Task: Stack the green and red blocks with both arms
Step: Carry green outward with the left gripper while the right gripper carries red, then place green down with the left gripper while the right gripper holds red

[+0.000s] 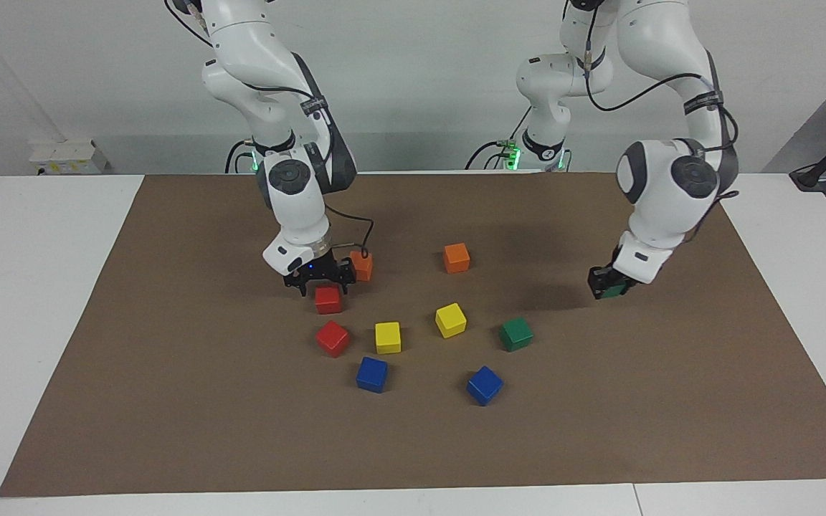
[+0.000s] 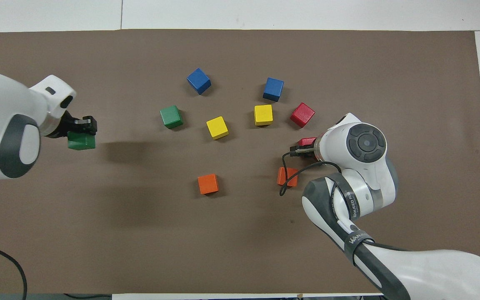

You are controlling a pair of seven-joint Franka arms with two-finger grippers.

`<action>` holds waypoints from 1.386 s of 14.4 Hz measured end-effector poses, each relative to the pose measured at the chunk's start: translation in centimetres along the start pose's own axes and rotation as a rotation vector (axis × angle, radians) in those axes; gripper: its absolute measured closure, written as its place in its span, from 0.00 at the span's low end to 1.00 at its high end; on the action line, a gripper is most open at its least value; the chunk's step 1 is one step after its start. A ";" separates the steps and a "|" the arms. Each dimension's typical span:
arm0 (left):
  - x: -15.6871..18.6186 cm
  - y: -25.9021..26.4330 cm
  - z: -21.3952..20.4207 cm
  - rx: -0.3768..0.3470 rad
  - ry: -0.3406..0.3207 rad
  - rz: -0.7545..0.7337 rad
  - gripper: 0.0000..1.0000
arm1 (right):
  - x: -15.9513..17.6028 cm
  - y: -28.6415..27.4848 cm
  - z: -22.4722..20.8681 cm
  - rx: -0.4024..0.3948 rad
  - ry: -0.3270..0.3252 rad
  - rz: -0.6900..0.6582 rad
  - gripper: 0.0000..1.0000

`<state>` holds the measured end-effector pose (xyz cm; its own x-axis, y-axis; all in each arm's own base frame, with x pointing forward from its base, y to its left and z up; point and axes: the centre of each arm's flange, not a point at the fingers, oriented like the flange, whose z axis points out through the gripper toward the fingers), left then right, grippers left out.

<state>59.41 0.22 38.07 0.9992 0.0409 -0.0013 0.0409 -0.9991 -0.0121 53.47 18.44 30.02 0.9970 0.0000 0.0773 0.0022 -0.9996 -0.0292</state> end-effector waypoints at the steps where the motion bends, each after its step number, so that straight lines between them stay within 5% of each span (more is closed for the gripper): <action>1: -0.2 -3.7 0.4 0.000 -0.006 0.025 0.45 | 0.0 0.0 0.0 0.000 0.000 0.000 0.24; 3: -1.0 -8.4 1.8 -0.001 -0.001 0.060 0.45 | 0.4 -0.1 -0.4 0.002 0.007 0.001 0.45; 6: -2.2 -10.8 4.4 -0.001 0.020 0.090 0.45 | 3.1 2.1 -3.3 -0.015 -0.017 -0.016 0.45; 10: -2.3 -11.0 6.1 -0.004 0.023 0.110 0.45 | 8.7 15.5 -9.2 -0.032 0.016 -0.095 0.45; 14: -2.1 -11.0 7.0 -0.006 0.024 0.113 0.45 | 8.5 25.3 -7.5 -0.044 0.003 -0.099 0.45; 20: -2.4 -11.8 7.6 -0.004 0.036 0.128 0.44 | 7.1 25.8 -3.7 -0.040 -0.006 -0.091 0.45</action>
<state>56.53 11.96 30.59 0.9957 -0.0868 0.0333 -0.0865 -0.9962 -0.0098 60.33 -7.46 33.54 0.9932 0.0911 0.0720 0.0901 -0.9958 0.0180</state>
